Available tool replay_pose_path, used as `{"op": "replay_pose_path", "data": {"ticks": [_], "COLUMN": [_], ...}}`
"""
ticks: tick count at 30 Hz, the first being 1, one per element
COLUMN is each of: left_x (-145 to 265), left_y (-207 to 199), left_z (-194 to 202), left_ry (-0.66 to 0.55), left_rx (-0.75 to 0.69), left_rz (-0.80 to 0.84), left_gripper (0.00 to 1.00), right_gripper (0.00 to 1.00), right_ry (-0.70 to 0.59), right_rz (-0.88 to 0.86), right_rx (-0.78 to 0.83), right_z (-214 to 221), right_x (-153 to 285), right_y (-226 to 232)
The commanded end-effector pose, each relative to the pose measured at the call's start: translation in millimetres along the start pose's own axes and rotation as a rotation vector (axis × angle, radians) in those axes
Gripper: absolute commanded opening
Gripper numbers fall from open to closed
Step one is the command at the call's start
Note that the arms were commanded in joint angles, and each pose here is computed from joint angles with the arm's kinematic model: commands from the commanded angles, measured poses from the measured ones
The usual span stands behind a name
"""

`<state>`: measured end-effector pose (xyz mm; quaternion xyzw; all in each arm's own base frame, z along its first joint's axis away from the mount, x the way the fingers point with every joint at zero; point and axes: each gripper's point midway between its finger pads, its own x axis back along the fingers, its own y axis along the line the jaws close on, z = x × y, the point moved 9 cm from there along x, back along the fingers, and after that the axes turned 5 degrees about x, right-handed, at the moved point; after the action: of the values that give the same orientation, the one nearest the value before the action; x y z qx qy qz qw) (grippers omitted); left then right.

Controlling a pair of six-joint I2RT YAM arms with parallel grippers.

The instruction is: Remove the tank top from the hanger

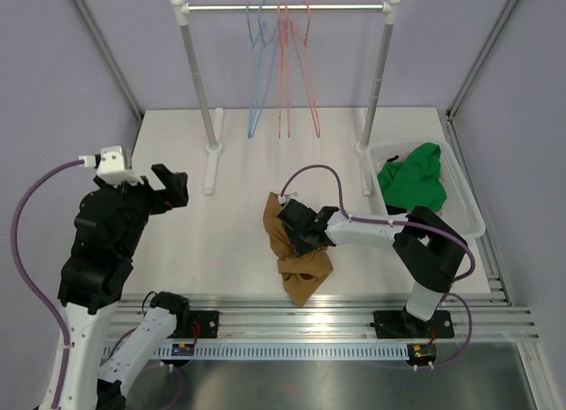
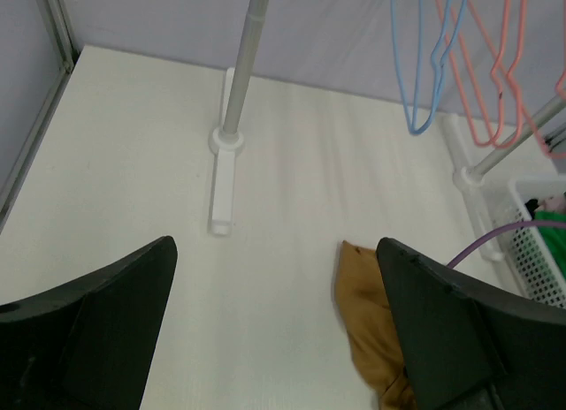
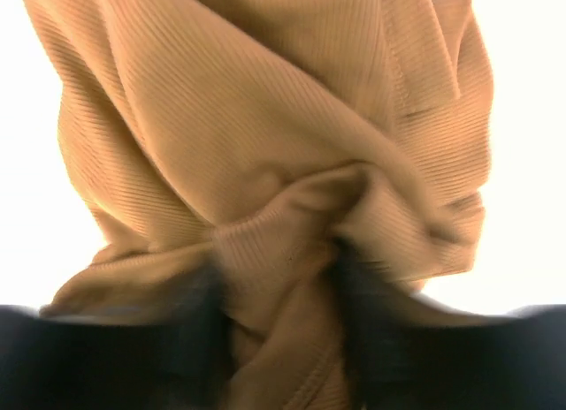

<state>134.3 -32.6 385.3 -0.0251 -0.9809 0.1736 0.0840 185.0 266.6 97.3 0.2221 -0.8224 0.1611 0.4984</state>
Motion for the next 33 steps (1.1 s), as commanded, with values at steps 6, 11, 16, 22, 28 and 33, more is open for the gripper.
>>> {"op": "replay_pose_path", "data": {"ticks": [6,11,16,22,28,33], "left_x": [-16.0,-20.2,-17.1,-15.9,-14.2,-14.1], "left_y": [31.7,32.0,32.6,33.4,35.7,35.3], "left_z": [66.1,72.9,74.3,73.6,73.6,73.1], "left_ry": [0.071,0.100,0.081,0.073,0.064,0.060], "left_rx": [-0.108,-0.104,-0.097,-0.094,-0.091,-0.087], "left_rz": [-0.071,-0.067,-0.056,-0.064,-0.084,-0.083], "left_gripper": [0.99,0.99,0.99,0.99,0.99,0.99], "right_gripper": [0.00,0.00,0.00,0.00,0.00,0.00], "right_ry": [-0.139,-0.297,-0.414,-0.570,-0.570,-0.446], "right_rz": [-0.060,0.104,0.246,0.455,0.728,0.698], "right_rx": [-0.036,-0.067,-0.162,-0.317,-0.497,-0.622], "right_z": [-23.7,-50.1,-68.8,-85.4,-79.9,-67.2], "right_x": [51.6,118.5,185.3,263.9,287.7,237.8], "right_y": [3.2,-25.1,-70.8,-141.0,-224.8,-277.1]}}
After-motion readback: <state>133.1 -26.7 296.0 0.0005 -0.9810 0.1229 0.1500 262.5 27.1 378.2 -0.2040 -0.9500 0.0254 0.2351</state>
